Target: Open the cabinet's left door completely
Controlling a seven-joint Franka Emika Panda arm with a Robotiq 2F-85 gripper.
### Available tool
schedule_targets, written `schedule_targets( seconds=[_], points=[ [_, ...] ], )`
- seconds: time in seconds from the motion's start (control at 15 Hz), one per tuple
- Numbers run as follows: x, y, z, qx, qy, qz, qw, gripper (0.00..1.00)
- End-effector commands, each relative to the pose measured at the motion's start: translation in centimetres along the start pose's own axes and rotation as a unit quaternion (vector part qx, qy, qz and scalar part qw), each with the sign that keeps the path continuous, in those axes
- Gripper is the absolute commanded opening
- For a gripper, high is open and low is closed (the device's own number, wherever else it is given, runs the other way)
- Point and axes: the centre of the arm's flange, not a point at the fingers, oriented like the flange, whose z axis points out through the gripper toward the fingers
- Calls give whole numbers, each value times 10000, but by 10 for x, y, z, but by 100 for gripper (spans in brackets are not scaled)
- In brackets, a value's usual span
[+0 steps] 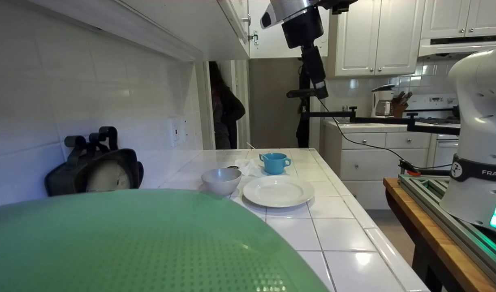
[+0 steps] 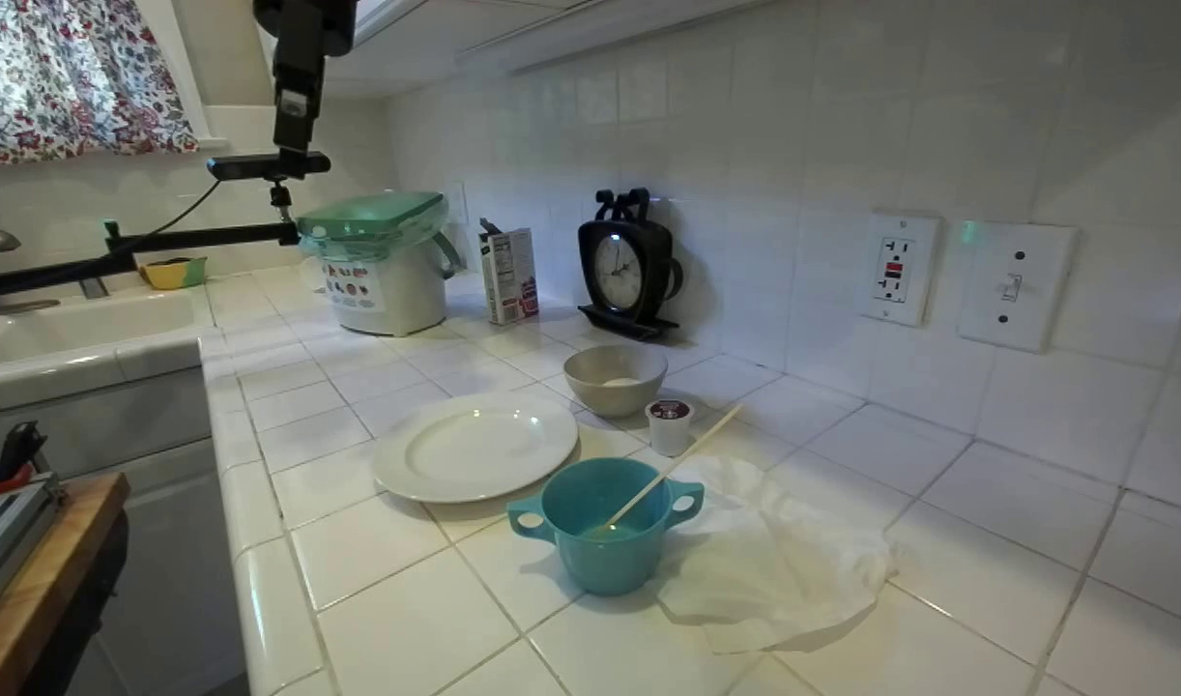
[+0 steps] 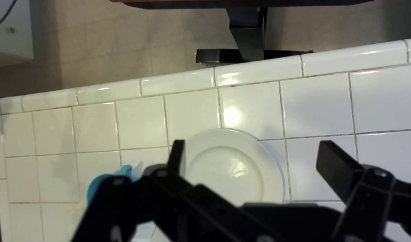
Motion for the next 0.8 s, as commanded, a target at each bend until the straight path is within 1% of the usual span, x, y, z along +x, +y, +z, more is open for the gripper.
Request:
schedule_targets(
  seconds=[0.0, 0.2, 0.4, 0.53, 0.6, 0.73],
  points=[
    [-2, 18, -9, 215, 149, 214, 9994, 100],
    [-13, 45, -21, 436, 339, 420, 9976, 100],
    [-28, 71, -38, 820, 554, 373, 9944, 100],
    [-37, 94, -51, 1119, 678, 159, 9913, 100],
    [-40, 106, -56, 1267, 741, -39, 9892, 100],
    [-42, 136, -68, 1543, 983, -300, 9827, 100]
  ],
)
